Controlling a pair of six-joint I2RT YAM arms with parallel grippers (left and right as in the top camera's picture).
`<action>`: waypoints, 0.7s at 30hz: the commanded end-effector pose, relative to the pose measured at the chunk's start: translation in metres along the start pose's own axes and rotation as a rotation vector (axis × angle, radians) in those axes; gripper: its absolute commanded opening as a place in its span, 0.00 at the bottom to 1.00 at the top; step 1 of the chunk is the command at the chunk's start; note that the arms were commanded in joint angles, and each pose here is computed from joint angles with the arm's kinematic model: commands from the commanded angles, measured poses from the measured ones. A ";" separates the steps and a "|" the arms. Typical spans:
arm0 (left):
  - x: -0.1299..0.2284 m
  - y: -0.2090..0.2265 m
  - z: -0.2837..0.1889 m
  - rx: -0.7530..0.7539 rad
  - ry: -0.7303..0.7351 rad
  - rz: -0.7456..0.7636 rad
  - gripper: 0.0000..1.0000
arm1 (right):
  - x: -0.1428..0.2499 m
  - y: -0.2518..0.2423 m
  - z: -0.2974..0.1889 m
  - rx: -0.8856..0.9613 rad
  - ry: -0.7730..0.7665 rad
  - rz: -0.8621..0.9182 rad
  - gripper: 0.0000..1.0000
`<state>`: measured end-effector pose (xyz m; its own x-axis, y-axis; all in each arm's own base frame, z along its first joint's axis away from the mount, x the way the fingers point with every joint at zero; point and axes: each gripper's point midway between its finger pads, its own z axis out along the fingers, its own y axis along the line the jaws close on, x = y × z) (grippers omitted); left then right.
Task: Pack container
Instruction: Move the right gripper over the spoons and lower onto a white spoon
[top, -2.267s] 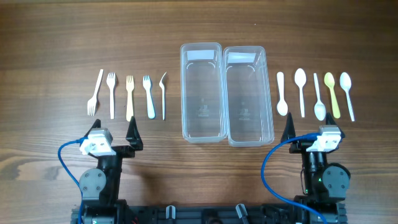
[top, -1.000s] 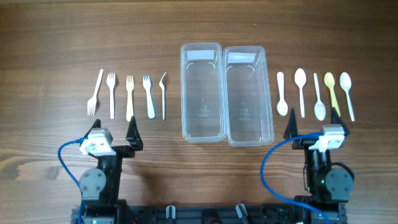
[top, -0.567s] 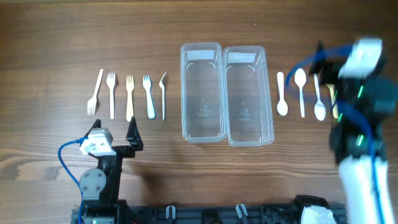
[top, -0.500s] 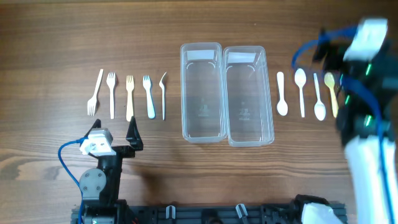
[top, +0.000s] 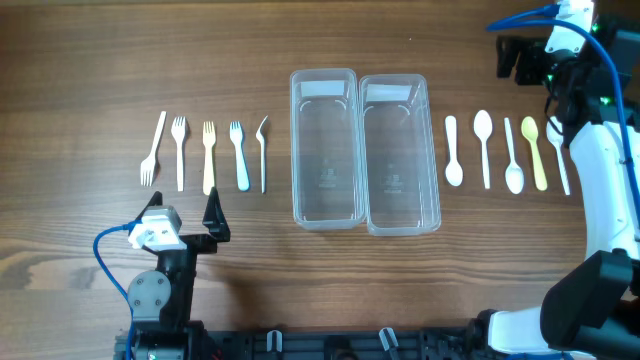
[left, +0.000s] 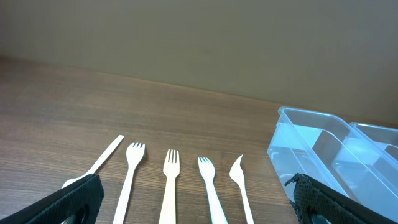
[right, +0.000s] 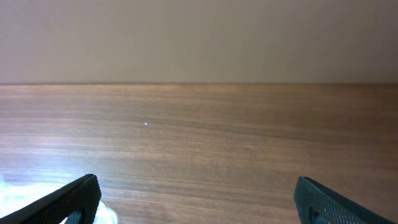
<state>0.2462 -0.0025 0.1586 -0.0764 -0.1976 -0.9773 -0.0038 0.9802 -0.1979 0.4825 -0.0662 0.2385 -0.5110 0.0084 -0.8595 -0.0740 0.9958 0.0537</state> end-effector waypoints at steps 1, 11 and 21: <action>0.003 -0.003 0.000 0.017 0.003 0.024 1.00 | -0.014 0.011 -0.009 -0.054 -0.029 0.011 1.00; 0.003 -0.003 0.000 0.017 0.003 0.024 1.00 | 0.079 0.008 0.003 -0.030 0.324 0.153 1.00; 0.003 -0.003 0.000 0.017 0.003 0.023 1.00 | 0.128 -0.025 0.000 0.145 0.524 0.038 0.52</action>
<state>0.2462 -0.0025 0.1587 -0.0760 -0.1976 -0.9773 -0.0037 0.9802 -0.1979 0.4214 -0.0670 0.1318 -0.8513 0.0902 -0.5169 0.0348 0.9927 0.1159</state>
